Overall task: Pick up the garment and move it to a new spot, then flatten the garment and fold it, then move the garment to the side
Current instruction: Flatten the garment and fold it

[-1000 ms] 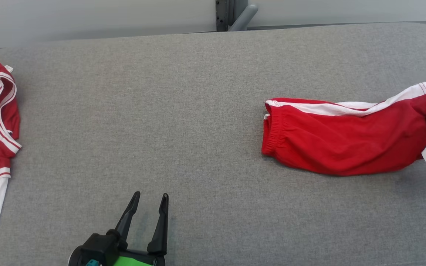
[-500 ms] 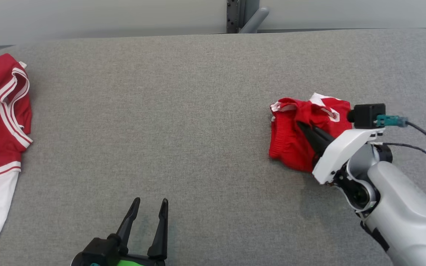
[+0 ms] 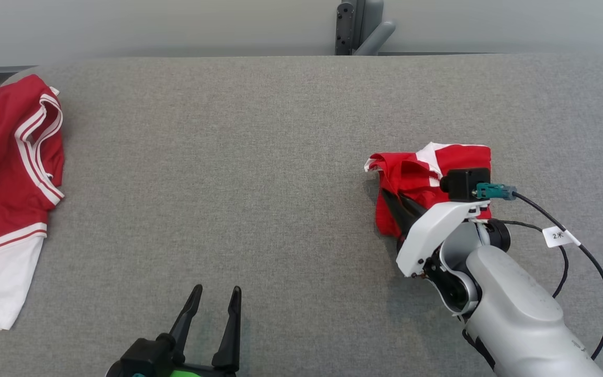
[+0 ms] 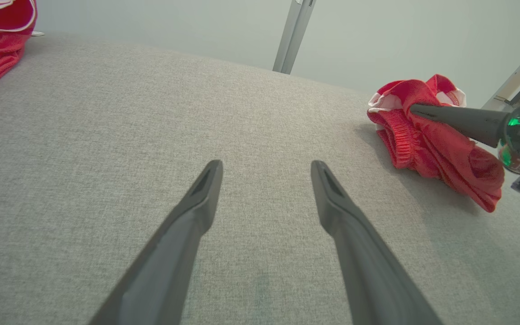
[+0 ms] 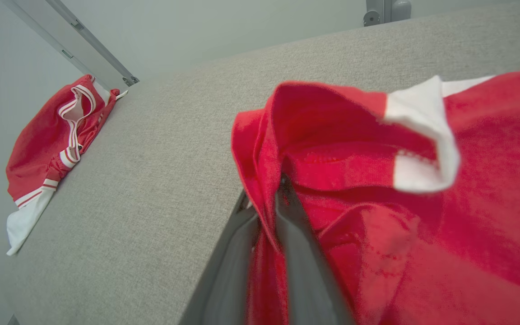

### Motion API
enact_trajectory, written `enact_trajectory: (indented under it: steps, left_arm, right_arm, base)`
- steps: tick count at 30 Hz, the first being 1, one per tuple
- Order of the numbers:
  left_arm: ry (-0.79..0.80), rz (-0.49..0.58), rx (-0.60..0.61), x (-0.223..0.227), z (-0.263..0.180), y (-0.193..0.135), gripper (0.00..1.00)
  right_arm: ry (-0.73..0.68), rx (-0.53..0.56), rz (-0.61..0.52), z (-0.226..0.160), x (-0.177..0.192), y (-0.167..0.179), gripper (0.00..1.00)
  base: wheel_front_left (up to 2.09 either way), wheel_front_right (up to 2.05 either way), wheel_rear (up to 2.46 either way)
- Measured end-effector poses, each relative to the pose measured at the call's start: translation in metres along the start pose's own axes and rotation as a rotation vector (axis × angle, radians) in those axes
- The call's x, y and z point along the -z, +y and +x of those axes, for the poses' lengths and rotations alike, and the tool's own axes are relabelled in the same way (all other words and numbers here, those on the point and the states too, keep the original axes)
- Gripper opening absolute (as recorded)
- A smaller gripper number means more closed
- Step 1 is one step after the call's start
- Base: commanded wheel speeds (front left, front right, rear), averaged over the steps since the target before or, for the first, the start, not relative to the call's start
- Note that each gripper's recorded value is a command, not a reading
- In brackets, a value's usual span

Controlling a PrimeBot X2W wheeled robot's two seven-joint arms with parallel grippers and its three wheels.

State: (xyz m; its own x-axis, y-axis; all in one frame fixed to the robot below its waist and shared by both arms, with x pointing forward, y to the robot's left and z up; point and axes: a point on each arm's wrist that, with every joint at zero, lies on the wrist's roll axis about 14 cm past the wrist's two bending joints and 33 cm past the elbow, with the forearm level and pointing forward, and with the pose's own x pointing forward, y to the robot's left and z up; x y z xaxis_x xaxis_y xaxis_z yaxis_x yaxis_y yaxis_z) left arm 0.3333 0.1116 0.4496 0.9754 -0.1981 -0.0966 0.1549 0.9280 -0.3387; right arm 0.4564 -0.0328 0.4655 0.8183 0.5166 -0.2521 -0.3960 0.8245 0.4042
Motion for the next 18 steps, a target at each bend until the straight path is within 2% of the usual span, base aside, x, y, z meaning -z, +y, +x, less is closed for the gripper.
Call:
enact_trajectory:
  steps: [6,11,18]
  left_arm:
    - [-0.007,0.000,-0.008,-0.002,-0.005,0.002,1.00]
    - [-0.009,-0.006,-0.006,-0.002,-0.007,-0.001,1.00]
    - [-0.008,-0.007,0.011,-0.001,-0.006,-0.007,1.00]
  right_arm:
    - [-0.069,-0.012,-0.042,-0.011,-0.008,0.005,1.00]
    - [-0.153,0.012,-0.056,-0.035,-0.022,-0.006,1.00]
    - [-0.294,0.159,-0.103,-0.085,-0.041,-0.051,1.00]
  base:
    - [0.00,0.00,0.00]
    - [0.00,0.00,0.00]
    - [0.00,0.00,0.00]
